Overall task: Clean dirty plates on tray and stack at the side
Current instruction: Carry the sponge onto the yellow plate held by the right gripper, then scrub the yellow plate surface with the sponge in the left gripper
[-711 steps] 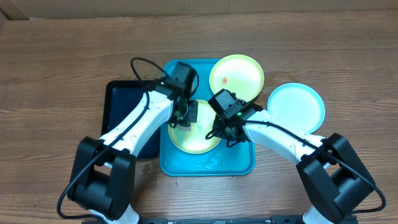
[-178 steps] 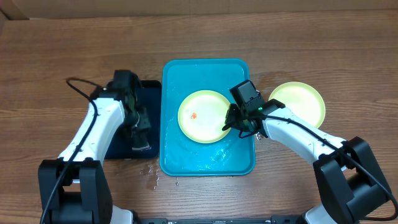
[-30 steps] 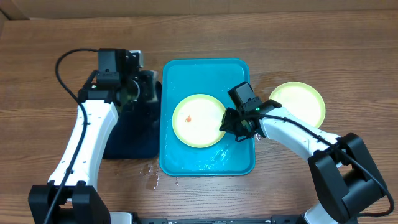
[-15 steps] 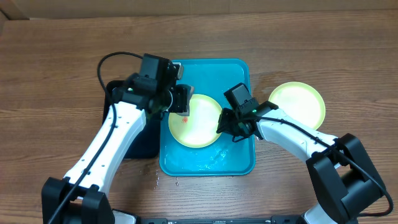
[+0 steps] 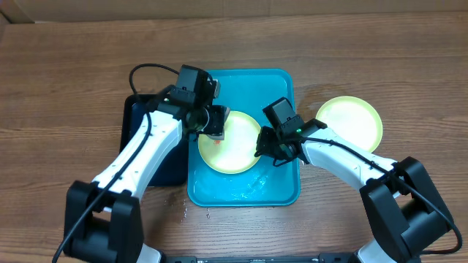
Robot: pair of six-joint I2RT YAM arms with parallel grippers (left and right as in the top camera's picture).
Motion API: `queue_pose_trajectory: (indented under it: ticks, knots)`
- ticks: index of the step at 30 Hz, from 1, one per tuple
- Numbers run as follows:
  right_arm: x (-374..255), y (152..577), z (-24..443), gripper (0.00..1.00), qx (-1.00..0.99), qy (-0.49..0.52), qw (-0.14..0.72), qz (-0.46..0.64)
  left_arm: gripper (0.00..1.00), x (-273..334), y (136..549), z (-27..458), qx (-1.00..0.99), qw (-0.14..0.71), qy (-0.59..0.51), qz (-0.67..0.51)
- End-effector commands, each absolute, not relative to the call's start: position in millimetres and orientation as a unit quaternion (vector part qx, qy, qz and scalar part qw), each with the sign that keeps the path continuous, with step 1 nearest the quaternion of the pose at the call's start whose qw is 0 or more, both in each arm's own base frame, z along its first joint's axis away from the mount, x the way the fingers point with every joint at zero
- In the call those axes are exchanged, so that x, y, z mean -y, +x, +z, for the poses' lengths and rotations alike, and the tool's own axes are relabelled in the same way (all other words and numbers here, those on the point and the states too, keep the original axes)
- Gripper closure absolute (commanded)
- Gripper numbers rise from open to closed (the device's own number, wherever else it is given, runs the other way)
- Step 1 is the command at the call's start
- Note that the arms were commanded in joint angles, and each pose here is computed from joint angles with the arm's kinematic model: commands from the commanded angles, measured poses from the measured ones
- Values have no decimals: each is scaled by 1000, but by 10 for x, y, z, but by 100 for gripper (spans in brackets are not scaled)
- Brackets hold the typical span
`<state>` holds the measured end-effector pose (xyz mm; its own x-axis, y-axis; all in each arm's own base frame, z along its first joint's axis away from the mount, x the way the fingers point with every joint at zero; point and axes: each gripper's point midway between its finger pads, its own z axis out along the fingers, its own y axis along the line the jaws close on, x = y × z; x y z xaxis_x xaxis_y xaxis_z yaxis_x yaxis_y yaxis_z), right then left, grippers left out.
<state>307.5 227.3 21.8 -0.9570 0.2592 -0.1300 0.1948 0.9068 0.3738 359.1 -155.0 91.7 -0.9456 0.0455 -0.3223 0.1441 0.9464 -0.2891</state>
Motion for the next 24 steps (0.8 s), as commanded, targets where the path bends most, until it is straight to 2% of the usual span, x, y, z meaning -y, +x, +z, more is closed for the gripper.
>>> queue_pose_trajectory:
  ticks: [1,5,11,16,20,24]
  knots:
    - [-2261,3057,178,87,-974,116,90,173,96,1576,3600,900,-974,154,44,-158]
    - [-2242,3070,174,80,-974,117,94,168,96,1592,3592,897,-974,153,47,-158]
    - [-2233,3071,151,79,-975,118,94,165,96,1643,3569,897,-974,152,54,-159]
    - [-2231,3067,135,85,-975,118,92,163,96,1645,3538,883,-975,147,55,-156]
    - [-2233,3069,129,96,-975,118,92,163,96,1617,3530,854,-977,143,53,-148]
    - [-2234,3071,129,96,-975,118,92,164,96,1619,3535,790,-978,137,53,-146]
